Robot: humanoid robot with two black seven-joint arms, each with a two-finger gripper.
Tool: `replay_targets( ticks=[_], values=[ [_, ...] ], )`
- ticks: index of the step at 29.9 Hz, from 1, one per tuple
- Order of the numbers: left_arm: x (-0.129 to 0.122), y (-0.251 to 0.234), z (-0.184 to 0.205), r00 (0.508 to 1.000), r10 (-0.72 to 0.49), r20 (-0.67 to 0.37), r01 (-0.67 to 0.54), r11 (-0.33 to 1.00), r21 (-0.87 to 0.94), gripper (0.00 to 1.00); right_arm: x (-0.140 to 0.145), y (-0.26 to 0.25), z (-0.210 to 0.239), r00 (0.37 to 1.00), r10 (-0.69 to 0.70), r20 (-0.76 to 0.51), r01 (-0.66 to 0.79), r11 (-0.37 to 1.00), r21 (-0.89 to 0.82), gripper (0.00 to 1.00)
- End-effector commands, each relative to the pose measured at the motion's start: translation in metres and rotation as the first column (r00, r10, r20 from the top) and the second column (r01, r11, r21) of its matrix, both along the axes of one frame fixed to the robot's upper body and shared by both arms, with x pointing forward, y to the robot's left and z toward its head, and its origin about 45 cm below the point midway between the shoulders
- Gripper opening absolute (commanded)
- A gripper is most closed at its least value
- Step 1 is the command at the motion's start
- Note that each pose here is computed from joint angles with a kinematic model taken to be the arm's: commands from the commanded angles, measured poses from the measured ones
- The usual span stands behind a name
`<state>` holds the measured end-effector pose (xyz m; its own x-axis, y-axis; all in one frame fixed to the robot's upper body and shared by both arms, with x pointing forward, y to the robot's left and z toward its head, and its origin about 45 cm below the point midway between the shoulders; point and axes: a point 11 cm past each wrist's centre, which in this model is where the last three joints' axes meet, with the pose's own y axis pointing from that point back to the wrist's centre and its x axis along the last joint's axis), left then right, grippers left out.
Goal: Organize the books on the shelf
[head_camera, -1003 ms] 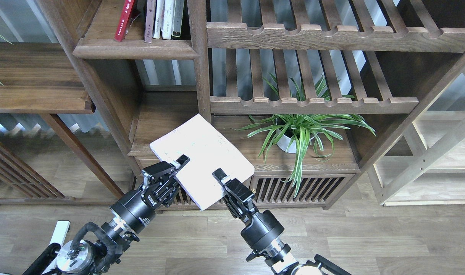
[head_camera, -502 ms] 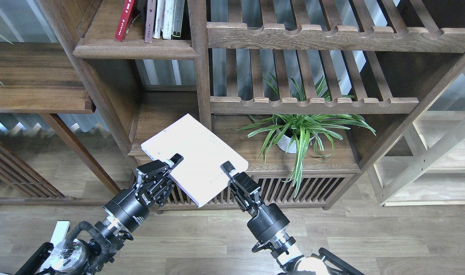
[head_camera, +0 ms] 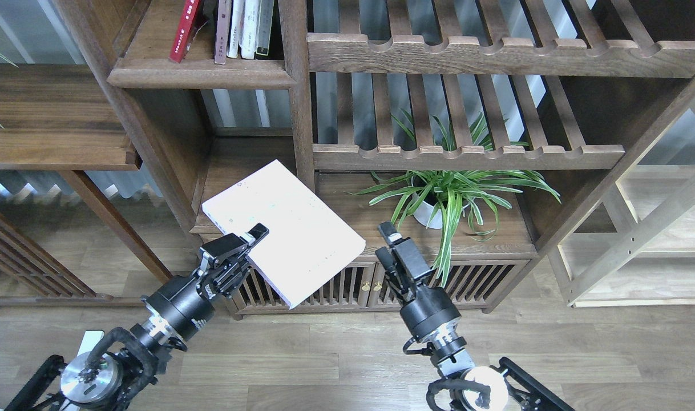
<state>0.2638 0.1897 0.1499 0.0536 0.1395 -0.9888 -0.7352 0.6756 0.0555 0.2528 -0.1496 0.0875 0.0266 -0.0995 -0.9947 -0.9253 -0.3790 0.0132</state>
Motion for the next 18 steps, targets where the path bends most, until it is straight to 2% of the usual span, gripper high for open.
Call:
replay_targets(
  ticks=[1, 6, 9, 18],
  values=[
    [0.004, 0.009, 0.014, 0.996, 0.005, 0.093, -0.013, 0.996, 0.091, 0.01, -0.001, -0.003, -0.004, 1.000, -0.008, -0.006, 0.008, 1.000, -0.004, 0.99],
    [0.004, 0.027, 0.034, 0.975, 0.005, 0.221, -0.064, 0.964, 0.259, 0.02, -0.013, -0.003, -0.013, 1.000, -0.001, -0.020, 0.001, 1.000, 0.005, 0.99],
    [0.002, 0.029, 0.050, 0.949, -0.043, 0.313, -0.067, 0.941, 0.333, 0.02, -0.014, -0.003, -0.015, 1.000, -0.001, -0.025, 0.001, 1.000, 0.002, 0.99],
    [0.003, 0.055, 0.078, 0.886, -0.101, 0.452, -0.161, 0.848, 0.505, 0.02, -0.012, -0.003, -0.015, 1.000, 0.003, -0.023, -0.003, 1.000, -0.002, 0.99]
  ],
)
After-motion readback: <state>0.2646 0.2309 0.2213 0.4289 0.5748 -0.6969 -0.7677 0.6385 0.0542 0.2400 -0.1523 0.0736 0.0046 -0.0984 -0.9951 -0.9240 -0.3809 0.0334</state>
